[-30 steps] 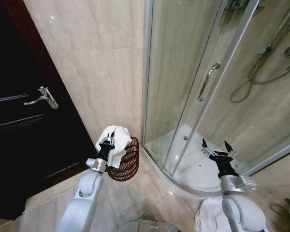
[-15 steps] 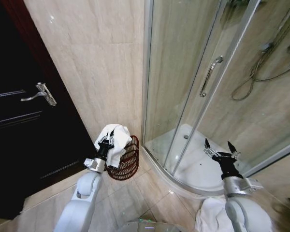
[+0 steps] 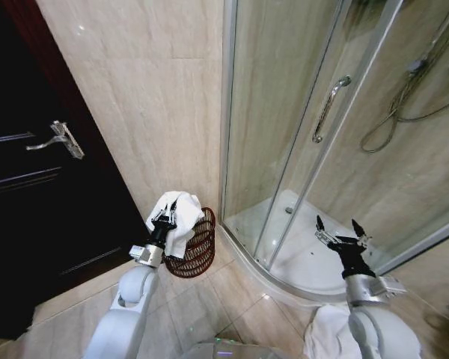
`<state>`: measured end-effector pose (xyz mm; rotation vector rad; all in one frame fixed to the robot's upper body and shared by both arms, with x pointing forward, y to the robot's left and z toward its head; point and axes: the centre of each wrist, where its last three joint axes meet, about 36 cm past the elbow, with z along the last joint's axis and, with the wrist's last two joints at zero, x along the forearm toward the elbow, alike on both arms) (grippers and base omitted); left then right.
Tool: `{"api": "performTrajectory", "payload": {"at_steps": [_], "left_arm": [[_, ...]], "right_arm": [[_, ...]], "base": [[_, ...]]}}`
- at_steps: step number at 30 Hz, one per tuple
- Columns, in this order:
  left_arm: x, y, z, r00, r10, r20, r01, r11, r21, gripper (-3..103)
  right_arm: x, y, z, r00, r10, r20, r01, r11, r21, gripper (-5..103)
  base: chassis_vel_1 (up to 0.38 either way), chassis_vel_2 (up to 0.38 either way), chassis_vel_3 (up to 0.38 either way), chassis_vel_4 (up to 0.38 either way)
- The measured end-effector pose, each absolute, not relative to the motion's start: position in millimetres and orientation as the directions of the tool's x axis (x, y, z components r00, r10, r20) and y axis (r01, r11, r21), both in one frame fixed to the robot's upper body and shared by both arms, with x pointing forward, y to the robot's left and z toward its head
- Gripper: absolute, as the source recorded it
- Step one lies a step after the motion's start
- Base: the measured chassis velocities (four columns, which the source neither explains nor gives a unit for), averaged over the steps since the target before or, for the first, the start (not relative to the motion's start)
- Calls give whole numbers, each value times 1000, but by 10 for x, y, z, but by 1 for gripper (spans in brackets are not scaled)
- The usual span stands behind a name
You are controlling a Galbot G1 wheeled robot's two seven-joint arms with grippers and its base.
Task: Discard the used towel into the hamper.
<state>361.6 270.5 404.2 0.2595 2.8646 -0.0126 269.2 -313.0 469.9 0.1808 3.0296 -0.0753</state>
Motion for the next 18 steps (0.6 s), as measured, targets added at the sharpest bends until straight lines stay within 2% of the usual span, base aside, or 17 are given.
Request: {"api": "performTrajectory", "payload": {"at_steps": [18], "left_arm": [[3616, 2721, 4050, -947, 179, -268, 182, 983, 16, 7]], "right_arm": [[2702, -3116, 4641, -988, 114, -104, 119, 992, -39, 100]], "base": [[0, 0, 0, 0]]}}
